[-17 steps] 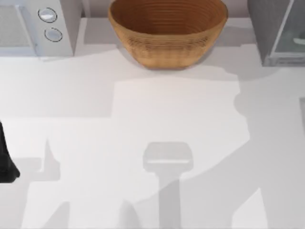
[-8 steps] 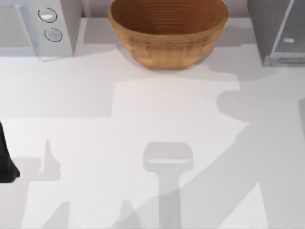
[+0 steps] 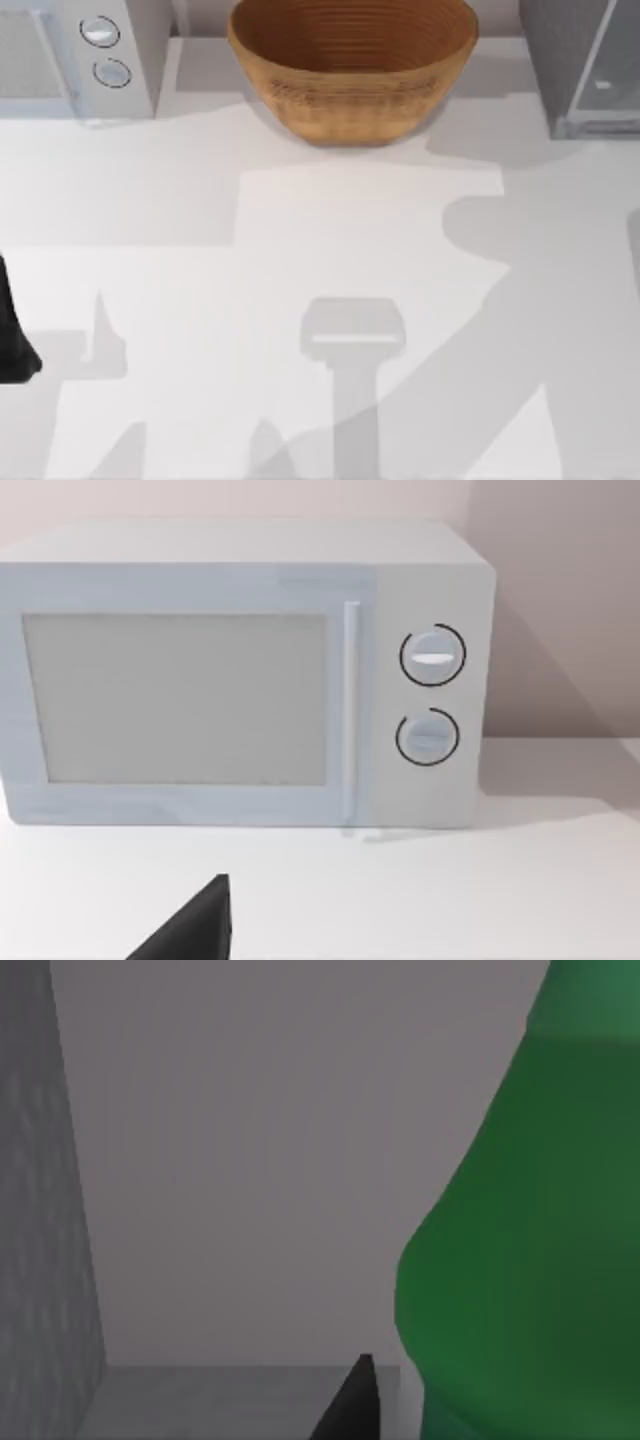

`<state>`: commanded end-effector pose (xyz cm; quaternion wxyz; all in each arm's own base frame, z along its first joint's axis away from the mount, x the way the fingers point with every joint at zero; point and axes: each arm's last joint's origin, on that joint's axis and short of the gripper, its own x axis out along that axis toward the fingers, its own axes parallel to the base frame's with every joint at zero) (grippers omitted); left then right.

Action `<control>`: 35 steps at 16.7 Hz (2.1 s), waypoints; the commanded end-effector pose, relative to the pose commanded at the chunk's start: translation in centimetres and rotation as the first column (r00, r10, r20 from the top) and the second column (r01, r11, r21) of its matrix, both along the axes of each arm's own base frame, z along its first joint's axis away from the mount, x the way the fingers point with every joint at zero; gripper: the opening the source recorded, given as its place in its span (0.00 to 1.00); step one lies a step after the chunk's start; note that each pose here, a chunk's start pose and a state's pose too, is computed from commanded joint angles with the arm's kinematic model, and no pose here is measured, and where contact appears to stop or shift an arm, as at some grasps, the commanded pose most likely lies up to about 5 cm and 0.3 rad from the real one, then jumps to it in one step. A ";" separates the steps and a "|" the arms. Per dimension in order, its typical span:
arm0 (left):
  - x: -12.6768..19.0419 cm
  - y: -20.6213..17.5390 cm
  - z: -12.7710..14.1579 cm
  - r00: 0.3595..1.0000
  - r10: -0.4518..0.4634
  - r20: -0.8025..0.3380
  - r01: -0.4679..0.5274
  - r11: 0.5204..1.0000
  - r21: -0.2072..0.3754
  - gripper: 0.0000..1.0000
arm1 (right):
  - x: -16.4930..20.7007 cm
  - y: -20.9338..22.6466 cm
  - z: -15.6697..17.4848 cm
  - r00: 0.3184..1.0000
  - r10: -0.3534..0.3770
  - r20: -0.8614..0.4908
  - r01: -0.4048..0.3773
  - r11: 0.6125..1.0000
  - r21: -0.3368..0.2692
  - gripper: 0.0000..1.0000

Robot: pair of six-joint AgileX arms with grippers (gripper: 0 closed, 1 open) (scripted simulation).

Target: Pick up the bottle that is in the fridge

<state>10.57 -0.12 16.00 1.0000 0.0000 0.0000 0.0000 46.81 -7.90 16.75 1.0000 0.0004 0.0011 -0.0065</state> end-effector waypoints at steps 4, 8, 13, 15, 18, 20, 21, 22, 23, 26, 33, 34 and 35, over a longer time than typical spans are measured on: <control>0.0 0.0 0.0 1.000 0.000 0.000 0.000 1.000 0.000 1.00 | -3.6 -0.1 -0.1 1.000 -0.004 -0.009 0.004 1.000 -0.001 0.00; 0.0 0.0 0.0 1.000 0.000 0.000 0.000 1.000 0.000 1.00 | -7.9 0.1 -0.5 1.000 -0.001 -0.018 0.001 1.000 0.005 0.00; 0.0 0.0 0.0 1.000 0.000 0.000 0.000 1.000 0.000 1.00 | -9.2 0.2 -0.2 1.000 0.001 -0.003 -0.001 1.000 0.004 0.00; 0.0 0.0 0.0 1.000 0.000 0.000 0.000 1.000 0.000 1.00 | -9.1 0.4 -0.4 1.000 0.006 -0.008 -0.006 1.000 0.007 0.00; 0.0 0.0 0.0 1.000 0.000 0.000 0.000 1.000 0.000 1.00 | -9.4 0.6 0.2 1.000 0.007 -0.004 -0.007 1.000 0.004 0.00; 0.0 0.0 0.0 1.000 0.000 0.000 0.000 1.000 0.000 1.00 | -10.3 1.0 1.5 1.000 0.008 0.003 -0.008 1.000 -0.001 0.00; 0.0 0.0 0.0 1.000 0.000 0.000 0.000 1.000 0.000 1.00 | -10.9 1.4 2.3 1.000 0.007 0.005 -0.007 1.000 -0.003 0.00; 0.0 0.0 0.0 1.000 0.000 0.000 0.000 1.000 0.000 1.00 | -11.8 1.7 3.2 1.000 0.007 0.008 -0.007 1.000 -0.006 0.00; 0.0 0.0 0.0 1.000 0.000 0.000 0.000 1.000 0.000 1.00 | -12.9 2.2 4.1 1.000 0.006 0.010 -0.006 1.000 -0.008 0.00; 0.0 0.0 0.0 1.000 0.000 0.000 0.000 1.000 0.000 1.00 | -17.2 3.6 6.7 1.000 0.003 0.013 -0.003 1.000 -0.011 0.00; 0.0 0.0 0.0 1.000 0.000 0.000 0.000 1.000 0.000 1.00 | -30.1 6.6 6.3 1.000 0.002 0.002 -0.002 1.000 -0.003 0.00; 0.0 0.0 0.0 1.000 0.000 0.000 0.000 1.000 0.000 1.00 | -31.5 6.9 5.5 1.000 0.003 0.003 -0.003 1.000 -0.002 0.00; 0.0 0.0 0.0 1.000 0.000 0.000 0.000 1.000 0.000 1.00 | -32.8 7.1 4.7 1.000 0.004 0.005 -0.004 1.000 -0.001 0.00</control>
